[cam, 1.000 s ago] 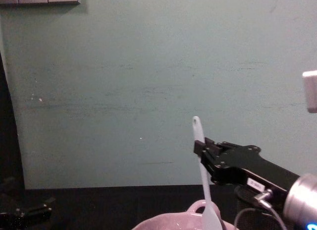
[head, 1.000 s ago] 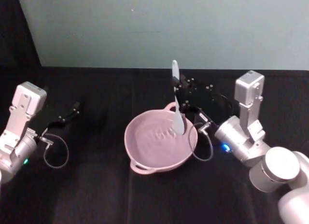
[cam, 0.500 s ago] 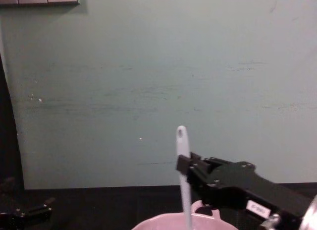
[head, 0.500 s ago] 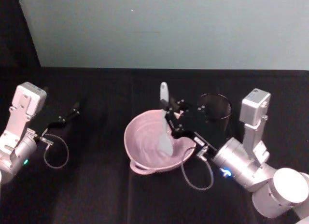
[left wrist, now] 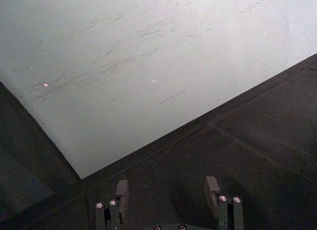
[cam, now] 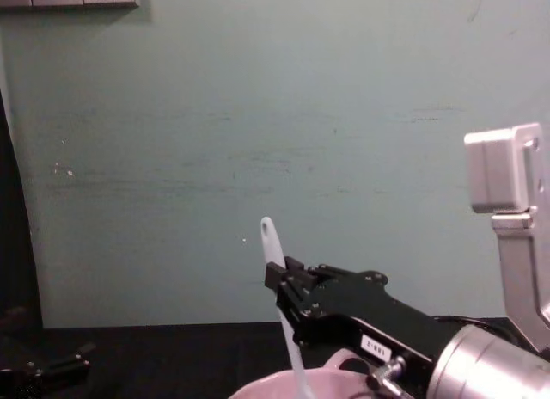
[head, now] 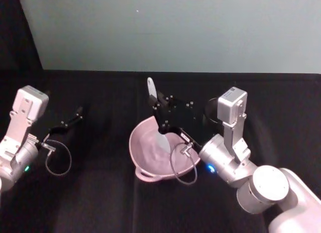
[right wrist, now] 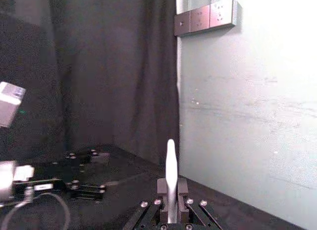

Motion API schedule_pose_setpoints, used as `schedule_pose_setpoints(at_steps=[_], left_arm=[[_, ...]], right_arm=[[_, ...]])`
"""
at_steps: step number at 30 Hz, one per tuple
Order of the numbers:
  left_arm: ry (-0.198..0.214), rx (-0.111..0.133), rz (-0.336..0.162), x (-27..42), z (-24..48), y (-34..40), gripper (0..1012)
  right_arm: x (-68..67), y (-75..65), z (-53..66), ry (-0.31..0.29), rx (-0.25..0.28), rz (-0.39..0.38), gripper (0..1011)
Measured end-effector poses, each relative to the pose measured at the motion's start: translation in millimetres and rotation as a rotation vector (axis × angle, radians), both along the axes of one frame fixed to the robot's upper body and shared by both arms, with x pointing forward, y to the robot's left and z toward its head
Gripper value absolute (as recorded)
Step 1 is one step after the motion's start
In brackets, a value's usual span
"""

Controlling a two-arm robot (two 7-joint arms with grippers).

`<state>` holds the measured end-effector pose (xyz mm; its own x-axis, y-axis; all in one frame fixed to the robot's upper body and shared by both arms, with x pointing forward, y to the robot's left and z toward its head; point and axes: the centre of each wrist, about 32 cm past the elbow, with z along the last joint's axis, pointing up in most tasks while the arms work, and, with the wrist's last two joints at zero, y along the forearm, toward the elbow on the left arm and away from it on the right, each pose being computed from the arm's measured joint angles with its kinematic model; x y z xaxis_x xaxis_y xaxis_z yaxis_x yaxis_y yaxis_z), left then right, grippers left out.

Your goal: Use the one hand to pick up the spoon and stir the clear water in the bowl.

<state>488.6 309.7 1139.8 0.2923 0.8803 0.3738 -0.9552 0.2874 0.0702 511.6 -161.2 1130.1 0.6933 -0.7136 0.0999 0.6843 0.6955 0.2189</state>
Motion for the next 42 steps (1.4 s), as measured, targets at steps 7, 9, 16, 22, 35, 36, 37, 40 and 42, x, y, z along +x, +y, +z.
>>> schedule_pose_setpoints(at_steps=[7, 9, 16, 22, 35, 36, 37, 40, 42], left_arm=[[0.000, 0.000, 0.000, 0.0, 0.0, 0.0, 1011], [0.000, 0.000, 0.000, 0.0, 0.0, 0.0, 1011], [0.000, 0.000, 0.000, 0.0, 0.0, 0.0, 1011], [0.000, 0.000, 0.000, 0.0, 0.0, 0.0, 1011], [0.000, 0.000, 0.000, 0.0, 0.0, 0.0, 1011], [0.000, 0.000, 0.000, 0.0, 0.0, 0.0, 1011], [0.000, 0.000, 0.000, 0.0, 0.0, 0.0, 1011], [0.000, 0.000, 0.000, 0.0, 0.0, 0.0, 1011], [0.000, 0.000, 0.000, 0.0, 0.0, 0.0, 1011]], right_arm=[[9.8, -6.4, -1.2, -0.053, -0.028, -0.069, 123], [9.7, -13.0, -2.1, -0.064, -0.040, -0.085, 123], [-3.6, -33.3, -2.9, -0.062, -0.050, -0.086, 123], [-21.3, -39.9, 3.3, -0.011, -0.013, -0.025, 123], [-20.2, -11.1, 6.4, 0.066, 0.047, 0.072, 123], [-16.8, -7.0, 5.7, 0.067, 0.047, 0.068, 123], [-14.7, -5.3, 5.2, 0.065, 0.046, 0.064, 123], [-3.8, 1.5, 3.3, 0.052, 0.039, 0.039, 123], [1.7, 3.8, 2.0, 0.046, 0.035, 0.024, 124]])
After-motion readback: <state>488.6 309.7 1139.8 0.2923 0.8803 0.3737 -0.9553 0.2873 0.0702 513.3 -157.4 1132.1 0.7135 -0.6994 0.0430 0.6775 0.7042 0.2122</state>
